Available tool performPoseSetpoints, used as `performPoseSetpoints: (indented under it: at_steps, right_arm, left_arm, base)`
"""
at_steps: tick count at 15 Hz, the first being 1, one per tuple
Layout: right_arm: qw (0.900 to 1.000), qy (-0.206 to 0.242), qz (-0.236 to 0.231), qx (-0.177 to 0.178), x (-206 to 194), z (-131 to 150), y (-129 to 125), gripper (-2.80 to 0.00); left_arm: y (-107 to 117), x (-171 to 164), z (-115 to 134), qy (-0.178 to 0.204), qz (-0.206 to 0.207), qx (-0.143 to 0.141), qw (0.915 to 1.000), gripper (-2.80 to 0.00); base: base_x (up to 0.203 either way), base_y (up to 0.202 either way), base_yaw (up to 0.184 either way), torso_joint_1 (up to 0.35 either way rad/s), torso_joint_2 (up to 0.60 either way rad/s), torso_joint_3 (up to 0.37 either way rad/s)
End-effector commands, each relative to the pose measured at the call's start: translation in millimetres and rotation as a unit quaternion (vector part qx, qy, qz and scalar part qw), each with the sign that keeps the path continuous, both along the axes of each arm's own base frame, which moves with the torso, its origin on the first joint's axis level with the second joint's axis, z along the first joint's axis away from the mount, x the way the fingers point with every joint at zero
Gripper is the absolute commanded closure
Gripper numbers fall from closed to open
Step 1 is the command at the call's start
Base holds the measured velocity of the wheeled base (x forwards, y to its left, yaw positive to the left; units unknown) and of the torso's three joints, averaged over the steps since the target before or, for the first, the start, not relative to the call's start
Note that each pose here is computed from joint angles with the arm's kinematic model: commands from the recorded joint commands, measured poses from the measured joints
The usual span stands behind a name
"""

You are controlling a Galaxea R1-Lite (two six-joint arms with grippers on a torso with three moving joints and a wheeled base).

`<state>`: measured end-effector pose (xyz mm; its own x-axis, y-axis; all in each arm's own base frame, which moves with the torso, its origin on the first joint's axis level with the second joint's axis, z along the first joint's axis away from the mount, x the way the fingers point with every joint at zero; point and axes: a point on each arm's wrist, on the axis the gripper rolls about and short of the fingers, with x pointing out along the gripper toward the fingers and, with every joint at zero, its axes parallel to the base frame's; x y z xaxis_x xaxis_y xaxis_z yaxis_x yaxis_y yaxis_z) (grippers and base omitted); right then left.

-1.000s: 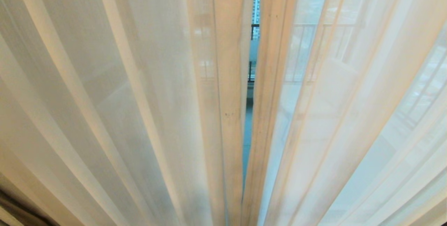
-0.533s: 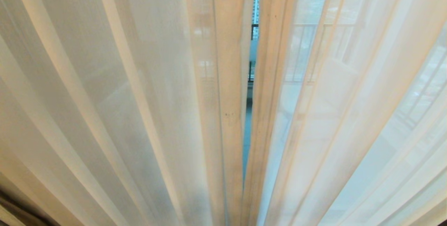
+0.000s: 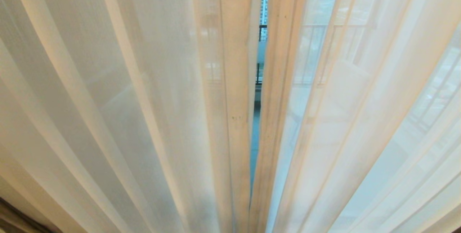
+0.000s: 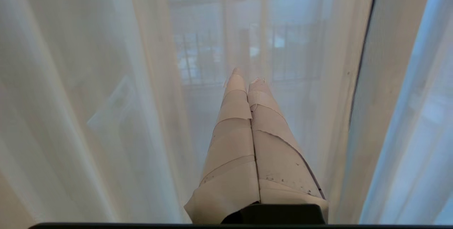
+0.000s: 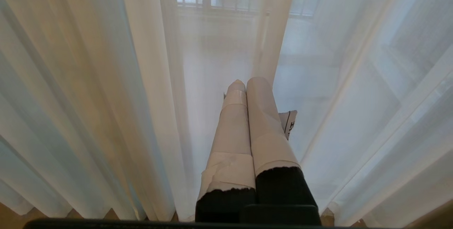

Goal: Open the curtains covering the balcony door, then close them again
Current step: Pull the inner curtains open on both sides

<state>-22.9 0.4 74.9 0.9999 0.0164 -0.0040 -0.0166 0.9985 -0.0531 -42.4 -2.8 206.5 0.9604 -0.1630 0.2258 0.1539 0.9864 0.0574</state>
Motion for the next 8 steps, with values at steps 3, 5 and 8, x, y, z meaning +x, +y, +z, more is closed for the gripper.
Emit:
performPoseSetpoints:
  at_steps: [3,5,8]
  right_arm:
    - [1.000,0.000,0.000,0.000,0.1,0.1,0.0,0.00]
    - [1.000,0.001,0.000,0.000,0.1,-0.1,0.0,0.00]
    - [1.000,0.001,0.000,0.000,0.1,-0.1,0.0,0.00]
  left_arm:
    - [-2.5,45.9,57.7,0.054,-0.077,0.004,0.9956,0.00]
    - [-6.5,62.7,73.5,0.071,-0.135,-0.003,0.9884,0.00]
    - [-15.4,86.9,92.3,0.096,-0.206,-0.017,0.9736,0.00]
  base:
    - [0.000,0.000,0.000,0.000,0.00,0.000]
    - [0.000,0.000,0.000,0.000,0.00,0.000]
    - [0.000,0.000,0.000,0.000,0.00,0.000]
